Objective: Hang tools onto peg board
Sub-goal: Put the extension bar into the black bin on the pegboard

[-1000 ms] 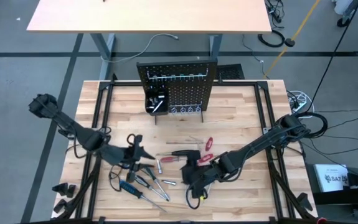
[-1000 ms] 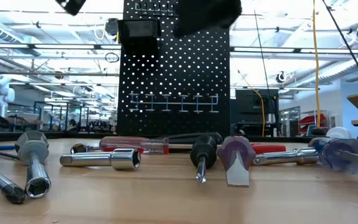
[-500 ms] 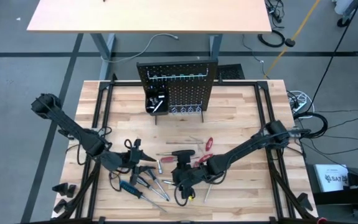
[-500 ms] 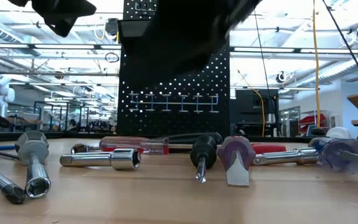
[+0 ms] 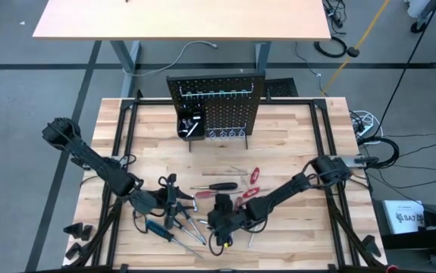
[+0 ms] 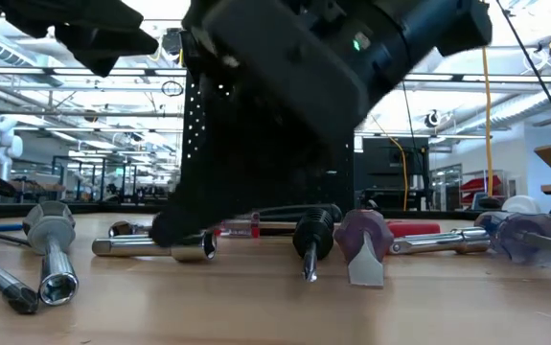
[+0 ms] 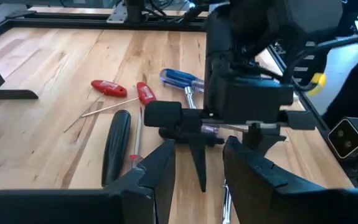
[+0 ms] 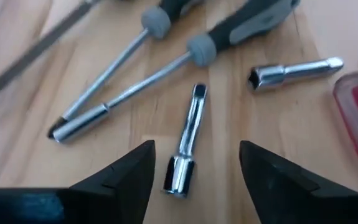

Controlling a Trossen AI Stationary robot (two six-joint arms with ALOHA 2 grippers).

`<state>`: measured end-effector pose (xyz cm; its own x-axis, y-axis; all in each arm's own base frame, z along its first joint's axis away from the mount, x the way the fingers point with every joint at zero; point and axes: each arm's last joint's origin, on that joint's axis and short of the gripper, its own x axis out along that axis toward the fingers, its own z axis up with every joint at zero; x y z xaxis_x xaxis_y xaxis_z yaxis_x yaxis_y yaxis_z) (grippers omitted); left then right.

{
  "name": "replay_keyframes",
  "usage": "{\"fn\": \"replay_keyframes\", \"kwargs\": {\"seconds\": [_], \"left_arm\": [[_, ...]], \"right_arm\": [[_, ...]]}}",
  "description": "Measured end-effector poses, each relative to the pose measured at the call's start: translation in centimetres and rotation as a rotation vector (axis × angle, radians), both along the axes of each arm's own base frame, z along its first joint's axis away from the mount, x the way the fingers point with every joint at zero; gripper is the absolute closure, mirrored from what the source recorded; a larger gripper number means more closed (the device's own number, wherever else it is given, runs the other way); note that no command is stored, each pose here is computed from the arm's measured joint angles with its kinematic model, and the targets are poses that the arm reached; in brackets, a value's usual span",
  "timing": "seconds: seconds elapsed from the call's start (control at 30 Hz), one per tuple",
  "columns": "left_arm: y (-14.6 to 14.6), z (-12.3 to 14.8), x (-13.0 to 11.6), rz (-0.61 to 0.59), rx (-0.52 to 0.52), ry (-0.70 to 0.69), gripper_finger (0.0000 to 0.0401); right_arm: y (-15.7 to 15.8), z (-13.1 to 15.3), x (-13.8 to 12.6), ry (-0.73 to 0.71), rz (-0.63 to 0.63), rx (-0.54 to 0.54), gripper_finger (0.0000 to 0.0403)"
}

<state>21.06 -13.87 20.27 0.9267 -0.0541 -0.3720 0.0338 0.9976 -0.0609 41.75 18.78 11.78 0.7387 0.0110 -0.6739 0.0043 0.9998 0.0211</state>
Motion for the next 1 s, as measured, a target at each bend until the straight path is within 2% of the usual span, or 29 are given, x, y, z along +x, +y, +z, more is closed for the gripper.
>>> {"fn": "replay_keyframes", "kwargs": {"seconds": [0.17, 0.43, 0.47, 0.7, 1.0], "left_arm": [[0.0, 0.0, 0.0, -0.001, -0.004, -0.004, 0.0264], [0.0, 0.1, 0.0, -0.004, -0.008, -0.006, 0.0264], [0.0, 0.1, 0.0, -0.004, -0.009, -0.008, 0.0264], [-0.1, 0.1, 0.0, -0.010, -0.014, -0.009, 0.0264], [-0.4, 0.2, 0.0, -0.097, -0.033, -0.002, 0.0264]], "right_arm": [[-0.1, -0.6, -0.2, 0.033, -0.006, -0.018, 0.0222], [-0.3, -0.6, -0.3, 0.050, -0.024, -0.040, 0.0347], [-0.4, -0.6, -0.3, 0.050, -0.026, -0.043, 0.0353], [-0.6, 0.0, -0.6, 0.080, -0.041, -0.045, 0.0353], [-1.0, 4.8, -2.2, 0.085, -0.044, -0.053, 0.0353]]}}
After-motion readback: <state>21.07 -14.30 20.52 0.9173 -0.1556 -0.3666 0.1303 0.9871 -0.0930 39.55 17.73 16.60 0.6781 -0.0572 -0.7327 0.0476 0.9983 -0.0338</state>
